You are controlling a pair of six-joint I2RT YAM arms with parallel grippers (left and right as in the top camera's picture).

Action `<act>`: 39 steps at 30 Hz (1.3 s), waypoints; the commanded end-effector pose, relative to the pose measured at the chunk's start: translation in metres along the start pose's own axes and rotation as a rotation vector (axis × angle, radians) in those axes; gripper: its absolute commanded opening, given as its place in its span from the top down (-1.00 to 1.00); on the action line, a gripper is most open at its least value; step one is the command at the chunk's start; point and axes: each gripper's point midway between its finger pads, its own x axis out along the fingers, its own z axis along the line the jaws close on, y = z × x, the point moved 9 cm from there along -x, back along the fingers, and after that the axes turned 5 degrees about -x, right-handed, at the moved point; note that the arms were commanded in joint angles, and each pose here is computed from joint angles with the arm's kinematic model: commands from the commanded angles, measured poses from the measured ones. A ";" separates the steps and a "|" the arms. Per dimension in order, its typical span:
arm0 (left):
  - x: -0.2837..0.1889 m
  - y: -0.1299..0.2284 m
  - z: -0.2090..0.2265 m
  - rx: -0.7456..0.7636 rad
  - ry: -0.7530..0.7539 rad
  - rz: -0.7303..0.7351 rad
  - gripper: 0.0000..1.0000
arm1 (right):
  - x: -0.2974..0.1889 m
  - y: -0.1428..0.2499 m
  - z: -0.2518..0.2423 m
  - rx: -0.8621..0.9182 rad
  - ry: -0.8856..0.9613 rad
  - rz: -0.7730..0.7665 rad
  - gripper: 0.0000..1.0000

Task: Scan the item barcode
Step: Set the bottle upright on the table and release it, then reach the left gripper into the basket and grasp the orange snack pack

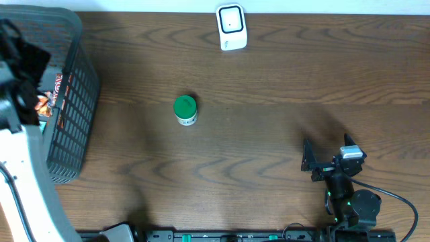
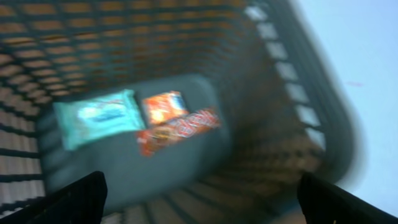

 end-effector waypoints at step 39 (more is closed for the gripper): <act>0.286 0.070 0.037 -0.422 -0.475 0.157 -0.96 | 0.000 0.000 0.001 0.010 -0.011 0.002 -0.99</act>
